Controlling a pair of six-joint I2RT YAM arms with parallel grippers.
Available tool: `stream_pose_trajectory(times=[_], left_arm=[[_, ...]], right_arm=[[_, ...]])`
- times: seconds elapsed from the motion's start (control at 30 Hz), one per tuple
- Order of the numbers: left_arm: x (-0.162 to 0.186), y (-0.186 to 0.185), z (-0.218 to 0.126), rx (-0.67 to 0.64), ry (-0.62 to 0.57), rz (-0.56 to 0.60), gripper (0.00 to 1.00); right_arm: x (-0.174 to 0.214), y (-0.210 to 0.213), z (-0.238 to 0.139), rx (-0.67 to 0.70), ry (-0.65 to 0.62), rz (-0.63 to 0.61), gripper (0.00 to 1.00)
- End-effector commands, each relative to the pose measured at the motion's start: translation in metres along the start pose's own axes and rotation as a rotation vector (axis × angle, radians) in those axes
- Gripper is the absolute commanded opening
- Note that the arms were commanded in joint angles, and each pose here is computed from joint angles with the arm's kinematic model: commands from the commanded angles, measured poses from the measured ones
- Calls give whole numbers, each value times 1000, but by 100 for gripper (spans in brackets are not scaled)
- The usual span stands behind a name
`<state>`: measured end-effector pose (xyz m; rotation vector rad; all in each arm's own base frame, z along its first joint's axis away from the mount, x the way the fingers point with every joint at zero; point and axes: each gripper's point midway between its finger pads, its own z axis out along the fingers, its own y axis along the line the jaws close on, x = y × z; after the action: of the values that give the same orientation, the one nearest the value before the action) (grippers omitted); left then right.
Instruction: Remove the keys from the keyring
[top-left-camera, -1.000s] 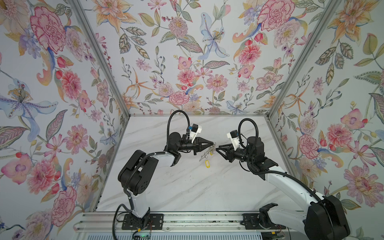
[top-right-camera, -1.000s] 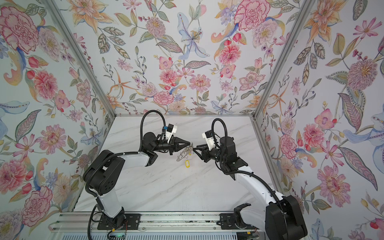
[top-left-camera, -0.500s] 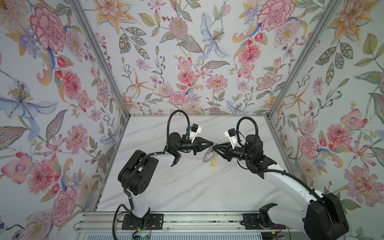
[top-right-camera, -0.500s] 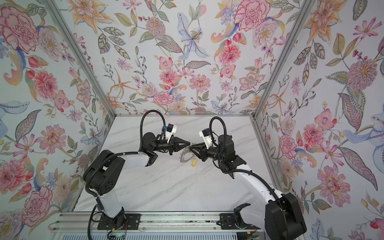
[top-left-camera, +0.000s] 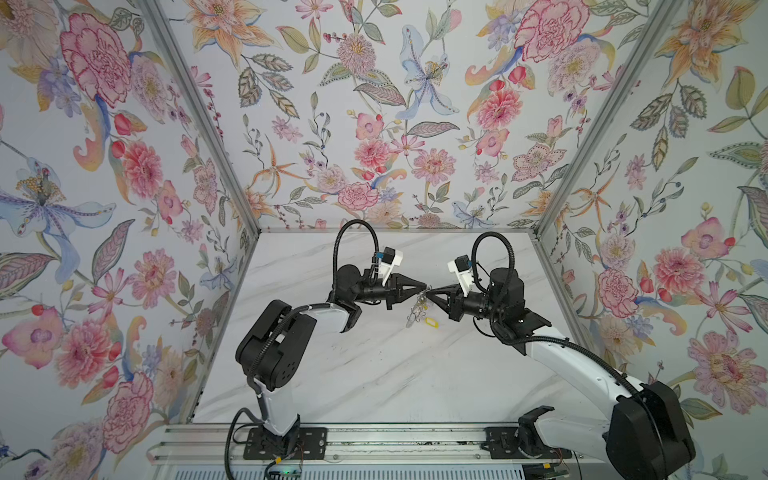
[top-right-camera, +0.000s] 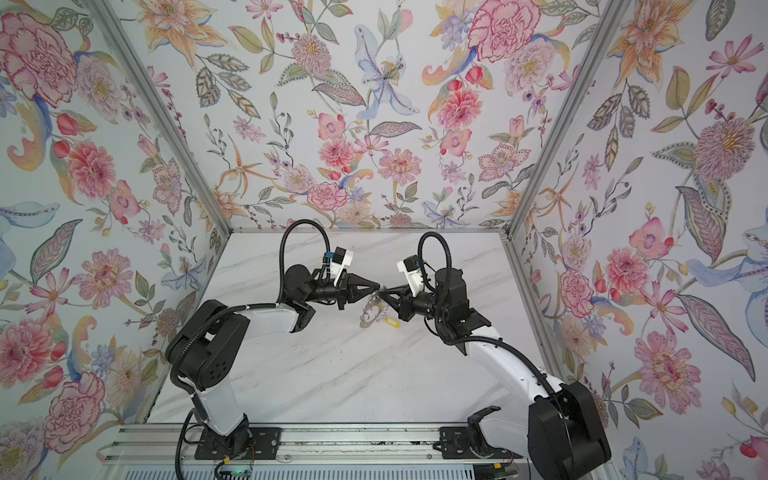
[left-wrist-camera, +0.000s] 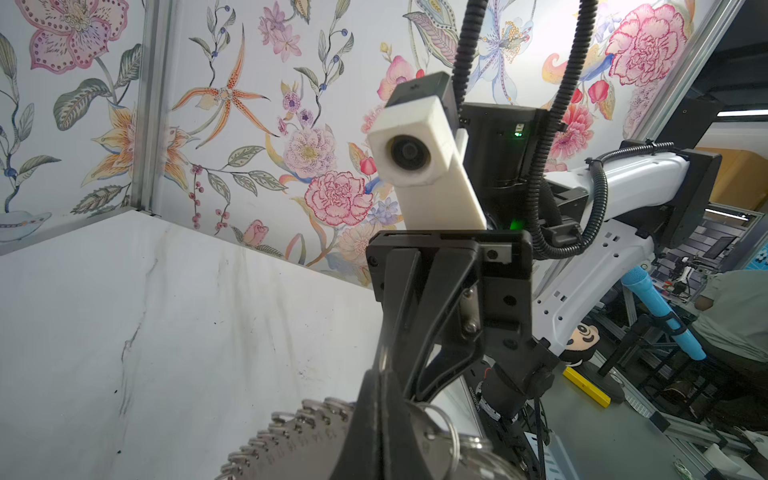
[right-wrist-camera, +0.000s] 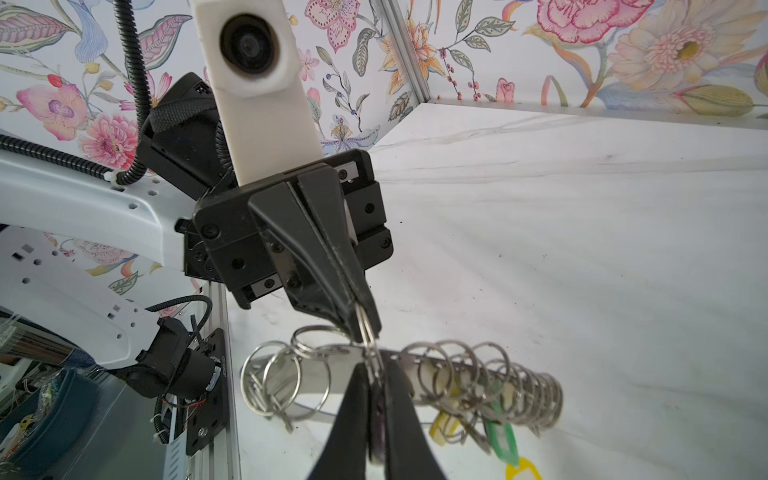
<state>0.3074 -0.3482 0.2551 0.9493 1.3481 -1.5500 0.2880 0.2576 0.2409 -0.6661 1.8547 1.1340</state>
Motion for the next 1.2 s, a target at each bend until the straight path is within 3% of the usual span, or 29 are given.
stream_pose_trajectory(times=[0.0, 0.2, 1.17], left_arm=[[-20, -7, -9, -3, -44, 69, 0], [-22, -5, -13, -15, -47, 71, 0], [-13, -5, -17, -19, -28, 74, 0]], right_arm=[[-12, 7, -5, -24, -16, -22, 7], [-12, 4, -13, -12, -27, -11, 0], [-40, 11, -36, 22, -101, -11, 0]])
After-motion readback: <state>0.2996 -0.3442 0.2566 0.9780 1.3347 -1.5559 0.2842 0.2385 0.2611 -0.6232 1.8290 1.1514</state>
